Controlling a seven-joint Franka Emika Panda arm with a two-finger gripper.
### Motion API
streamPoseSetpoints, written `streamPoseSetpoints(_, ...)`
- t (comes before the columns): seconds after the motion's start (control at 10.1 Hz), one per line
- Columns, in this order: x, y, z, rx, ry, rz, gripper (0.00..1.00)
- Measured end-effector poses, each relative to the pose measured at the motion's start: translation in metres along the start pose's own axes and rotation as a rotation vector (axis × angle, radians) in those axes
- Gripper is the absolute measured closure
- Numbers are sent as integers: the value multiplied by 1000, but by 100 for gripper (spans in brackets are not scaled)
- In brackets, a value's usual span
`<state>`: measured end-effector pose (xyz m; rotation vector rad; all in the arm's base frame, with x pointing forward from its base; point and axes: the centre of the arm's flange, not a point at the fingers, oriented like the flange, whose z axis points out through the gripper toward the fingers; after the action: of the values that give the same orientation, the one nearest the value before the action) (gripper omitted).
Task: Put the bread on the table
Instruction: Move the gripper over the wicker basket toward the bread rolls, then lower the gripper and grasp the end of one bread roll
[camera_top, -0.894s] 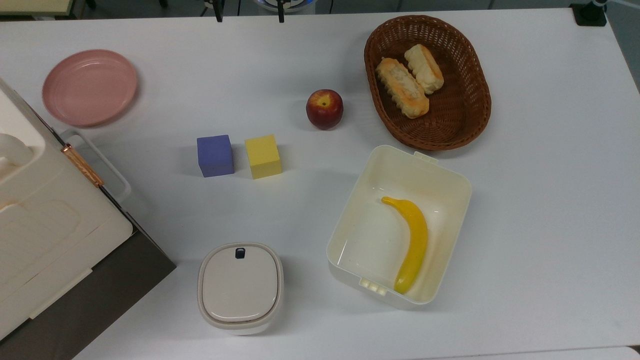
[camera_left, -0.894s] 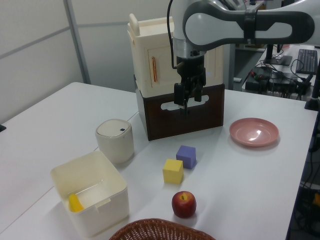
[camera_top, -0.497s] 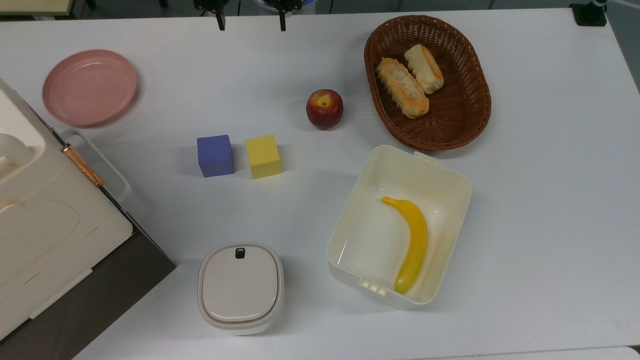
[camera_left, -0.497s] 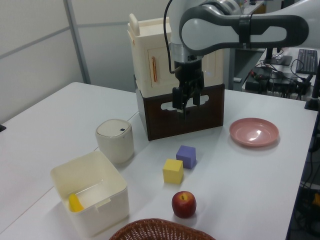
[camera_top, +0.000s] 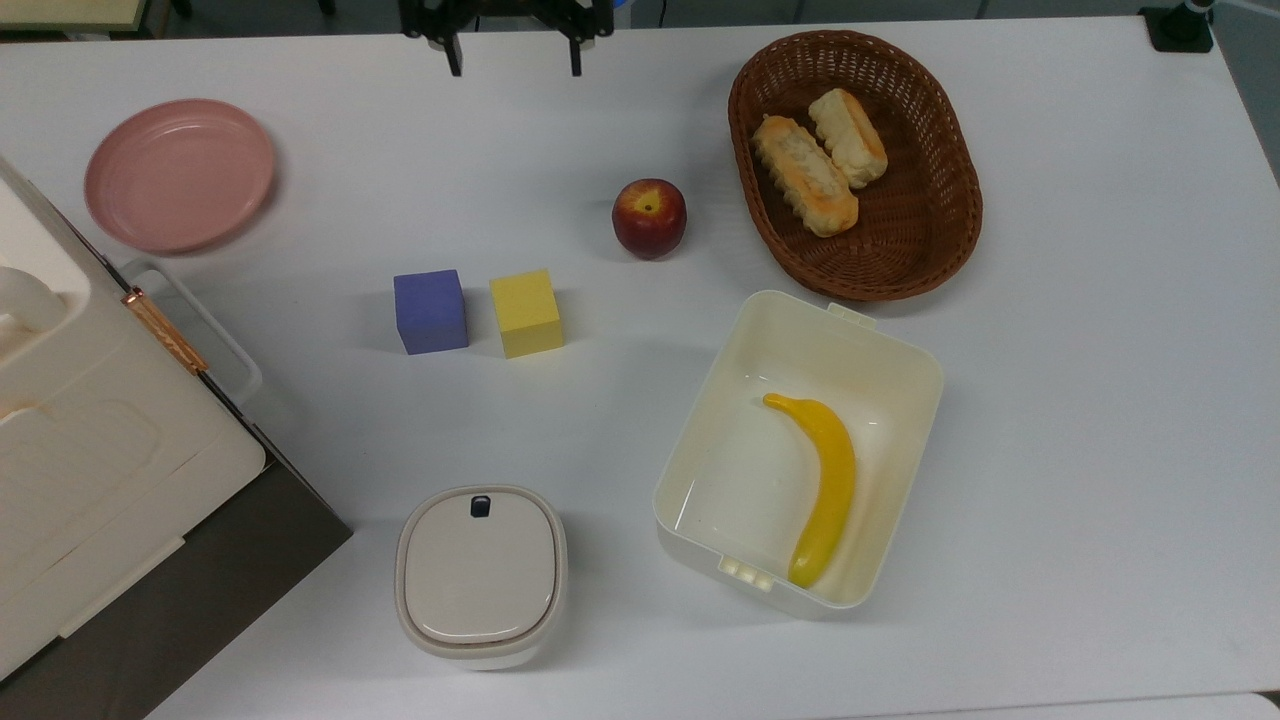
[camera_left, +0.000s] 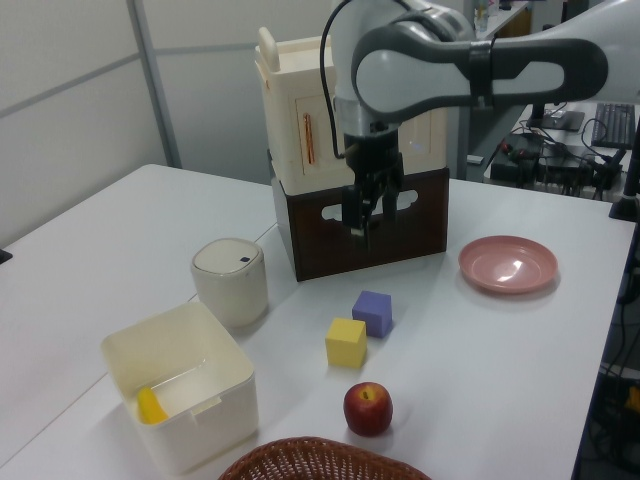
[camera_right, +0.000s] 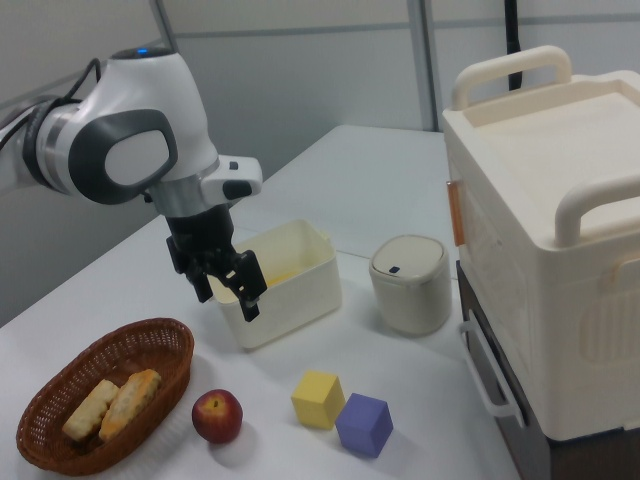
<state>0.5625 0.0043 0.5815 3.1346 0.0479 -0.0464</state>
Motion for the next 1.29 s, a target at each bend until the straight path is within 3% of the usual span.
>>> streamPoseSetpoints(0.4,-2,-60,34,-4,-56,-105,0)
streamPoseSetpoints(0.7,-15,-156,71,-26,-125,-269,0)
streamPoseSetpoints(0.99,-36,-256,127,-82,-213,-338,0)
streamPoseSetpoints(1.29,-64,-336,182,-136,-240,-383,0)
